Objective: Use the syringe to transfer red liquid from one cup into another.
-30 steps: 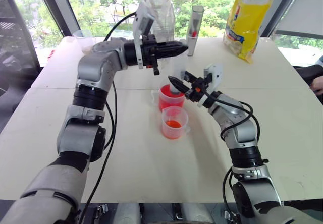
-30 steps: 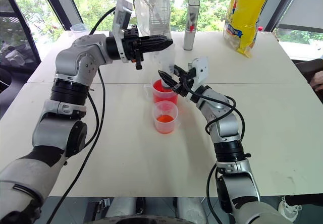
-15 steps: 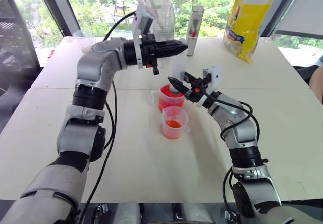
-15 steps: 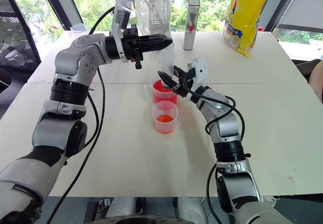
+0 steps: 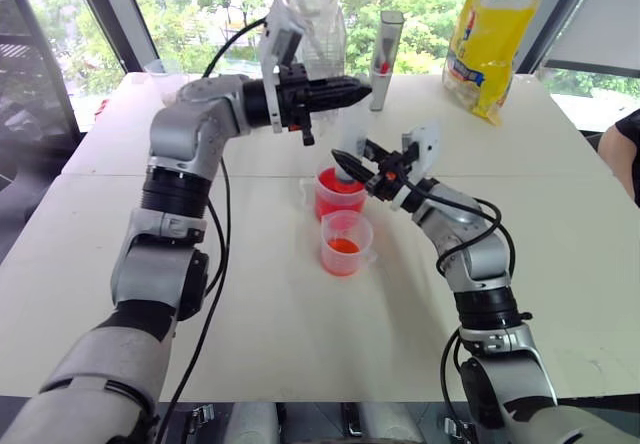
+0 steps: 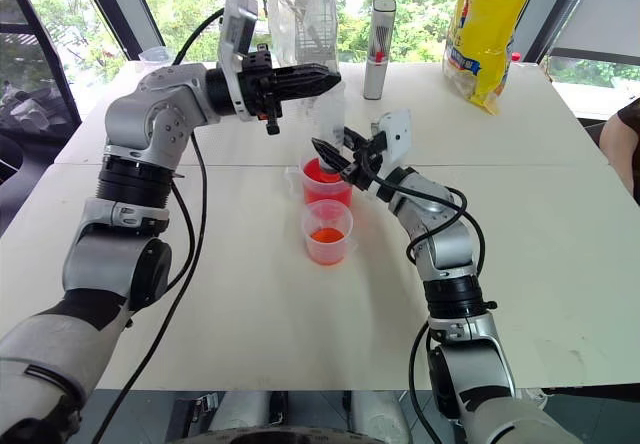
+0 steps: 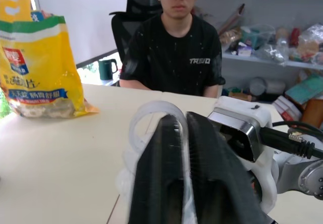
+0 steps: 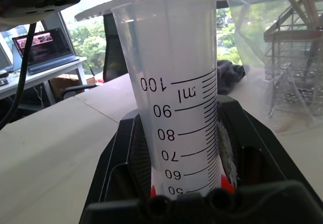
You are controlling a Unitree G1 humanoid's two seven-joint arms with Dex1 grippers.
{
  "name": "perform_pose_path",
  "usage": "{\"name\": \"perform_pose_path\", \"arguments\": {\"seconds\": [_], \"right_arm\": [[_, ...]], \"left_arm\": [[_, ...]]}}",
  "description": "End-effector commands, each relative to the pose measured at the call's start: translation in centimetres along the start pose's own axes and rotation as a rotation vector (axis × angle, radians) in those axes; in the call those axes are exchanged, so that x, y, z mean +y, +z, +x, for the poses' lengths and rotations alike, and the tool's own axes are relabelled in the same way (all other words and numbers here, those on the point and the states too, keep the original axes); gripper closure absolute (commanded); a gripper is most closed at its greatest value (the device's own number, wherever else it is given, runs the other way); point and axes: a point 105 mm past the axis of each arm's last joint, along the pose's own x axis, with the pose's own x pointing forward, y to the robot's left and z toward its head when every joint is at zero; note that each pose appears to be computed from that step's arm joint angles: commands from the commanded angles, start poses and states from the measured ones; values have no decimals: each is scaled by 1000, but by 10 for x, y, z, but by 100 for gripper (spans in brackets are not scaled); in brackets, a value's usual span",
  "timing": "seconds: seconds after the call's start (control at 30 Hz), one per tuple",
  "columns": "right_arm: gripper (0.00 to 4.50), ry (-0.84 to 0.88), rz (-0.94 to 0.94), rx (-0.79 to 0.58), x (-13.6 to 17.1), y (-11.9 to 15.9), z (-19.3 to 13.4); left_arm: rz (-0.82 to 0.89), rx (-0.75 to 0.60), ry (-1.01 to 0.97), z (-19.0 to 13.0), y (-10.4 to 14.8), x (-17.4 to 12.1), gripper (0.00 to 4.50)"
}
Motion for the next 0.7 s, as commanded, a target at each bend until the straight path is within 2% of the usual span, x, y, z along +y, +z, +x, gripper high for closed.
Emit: {"name": "perform_pose_path", "arguments": {"seconds": [0.03, 0.2, 0.23, 0.7], "right_arm": [[308, 92, -34, -22, 18, 12, 8], [308, 105, -50, -46, 21, 24, 9], [308, 105, -51, -49, 21, 25, 9], [308, 98, -62, -77, 22, 36, 7]], "left_arm": [[114, -86, -46, 4, 37, -12, 252], [112, -76, -30, -3, 34, -11, 17], [112, -75, -27, -4, 34, -11, 3], [72, -46, 79, -51, 30, -6, 3]]}}
